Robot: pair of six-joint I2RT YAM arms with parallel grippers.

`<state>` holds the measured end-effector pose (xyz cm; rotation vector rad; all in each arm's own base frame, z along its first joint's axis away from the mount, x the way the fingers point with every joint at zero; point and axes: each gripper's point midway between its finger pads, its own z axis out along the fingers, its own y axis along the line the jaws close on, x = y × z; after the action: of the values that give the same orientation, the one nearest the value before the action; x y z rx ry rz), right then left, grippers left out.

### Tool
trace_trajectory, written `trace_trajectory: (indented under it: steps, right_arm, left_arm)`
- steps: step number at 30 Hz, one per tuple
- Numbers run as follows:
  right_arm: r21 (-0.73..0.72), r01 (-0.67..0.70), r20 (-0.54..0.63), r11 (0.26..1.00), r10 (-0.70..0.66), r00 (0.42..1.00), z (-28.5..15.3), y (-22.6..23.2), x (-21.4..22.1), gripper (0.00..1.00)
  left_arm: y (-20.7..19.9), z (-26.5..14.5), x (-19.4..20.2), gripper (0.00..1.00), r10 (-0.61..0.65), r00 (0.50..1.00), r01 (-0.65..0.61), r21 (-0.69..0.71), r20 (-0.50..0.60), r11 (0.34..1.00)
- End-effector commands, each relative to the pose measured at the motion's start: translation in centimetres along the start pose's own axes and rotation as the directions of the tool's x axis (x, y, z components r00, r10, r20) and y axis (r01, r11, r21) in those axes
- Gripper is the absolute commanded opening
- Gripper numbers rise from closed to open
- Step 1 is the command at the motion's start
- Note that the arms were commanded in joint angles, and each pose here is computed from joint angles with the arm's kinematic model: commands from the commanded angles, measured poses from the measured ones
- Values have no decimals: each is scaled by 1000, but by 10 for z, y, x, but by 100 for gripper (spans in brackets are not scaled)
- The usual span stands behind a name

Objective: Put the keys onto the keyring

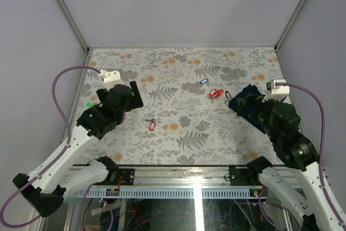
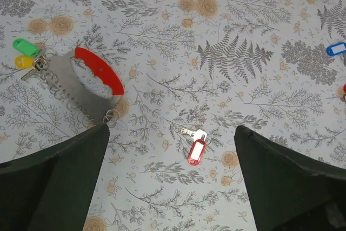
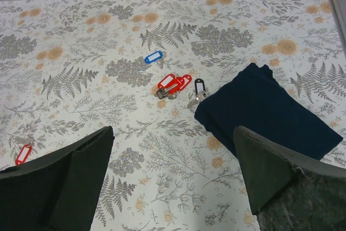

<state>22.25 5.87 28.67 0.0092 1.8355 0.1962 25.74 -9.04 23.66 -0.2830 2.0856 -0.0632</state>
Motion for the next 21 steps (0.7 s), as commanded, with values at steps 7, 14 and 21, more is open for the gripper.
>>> trace_trajectory:
  steps: [7, 14, 21]
  right_arm:
    - [14, 4, 18, 1000, -4, 1000, -6, -2, -19, 100]
    - [11, 35, -188, 999, -32, 982, 2, 5, 3, 100]
    - [5, 63, -392, 998, -56, 918, 14, 14, 26, 99]
  left_arm:
    - [2, -5, -17, 100, -54, 997, 56, -34, 52, 998]
    - [6, -4, -18, 100, -40, 999, 43, -70, 32, 997]
    - [25, 29, -5, 100, -50, 990, 35, -115, -128, 993]
